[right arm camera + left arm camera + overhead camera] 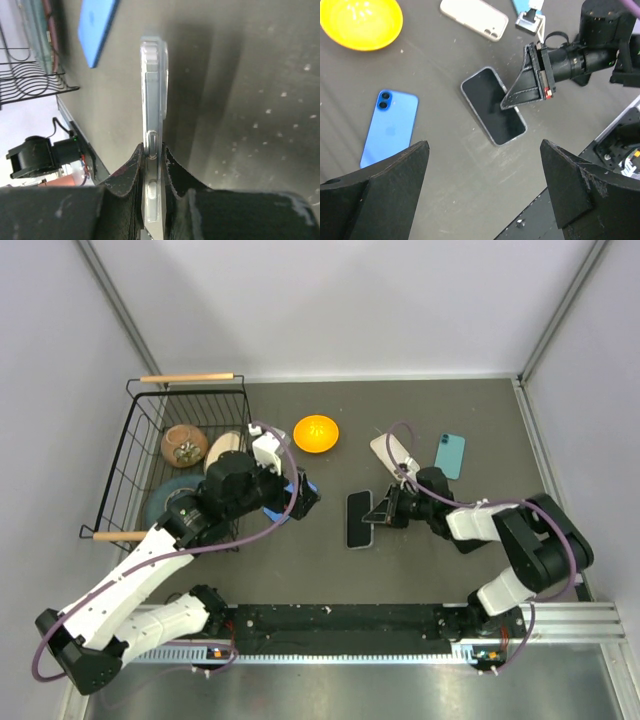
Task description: Put the phone into the phone case
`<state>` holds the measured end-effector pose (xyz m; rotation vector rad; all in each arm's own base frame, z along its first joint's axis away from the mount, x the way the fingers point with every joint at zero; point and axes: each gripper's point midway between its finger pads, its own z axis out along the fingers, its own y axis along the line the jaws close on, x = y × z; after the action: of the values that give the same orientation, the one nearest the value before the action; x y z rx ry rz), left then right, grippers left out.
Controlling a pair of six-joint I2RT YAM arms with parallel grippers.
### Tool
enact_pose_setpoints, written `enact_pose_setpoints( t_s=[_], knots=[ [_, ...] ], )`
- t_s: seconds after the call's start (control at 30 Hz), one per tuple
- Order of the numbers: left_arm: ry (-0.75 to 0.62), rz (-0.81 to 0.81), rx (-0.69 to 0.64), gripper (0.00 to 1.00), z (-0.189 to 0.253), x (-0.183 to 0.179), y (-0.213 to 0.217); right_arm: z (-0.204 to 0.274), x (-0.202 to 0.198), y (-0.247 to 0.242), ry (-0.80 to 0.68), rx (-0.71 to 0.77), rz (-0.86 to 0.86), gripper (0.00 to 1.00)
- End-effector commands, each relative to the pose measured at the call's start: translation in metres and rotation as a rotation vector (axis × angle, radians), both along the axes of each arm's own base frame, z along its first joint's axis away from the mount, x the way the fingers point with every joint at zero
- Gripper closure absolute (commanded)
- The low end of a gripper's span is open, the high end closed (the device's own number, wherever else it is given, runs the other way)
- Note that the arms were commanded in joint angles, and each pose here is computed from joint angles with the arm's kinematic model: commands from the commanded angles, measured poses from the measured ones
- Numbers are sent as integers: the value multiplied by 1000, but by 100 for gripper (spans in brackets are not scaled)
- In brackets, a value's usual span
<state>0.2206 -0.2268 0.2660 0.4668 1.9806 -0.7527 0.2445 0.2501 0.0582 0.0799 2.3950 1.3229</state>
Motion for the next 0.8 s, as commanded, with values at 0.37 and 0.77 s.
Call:
enact_pose_setpoints(
  t_s=[0.37,0.77],
  knots=[
    [80,-4,313,7,-37,14,17,-13,22,-18,-19,-185,-78,57],
    [240,64,804,1,-99,81,24,42,-8,-64,-207,-235,-226,1]
  ],
)
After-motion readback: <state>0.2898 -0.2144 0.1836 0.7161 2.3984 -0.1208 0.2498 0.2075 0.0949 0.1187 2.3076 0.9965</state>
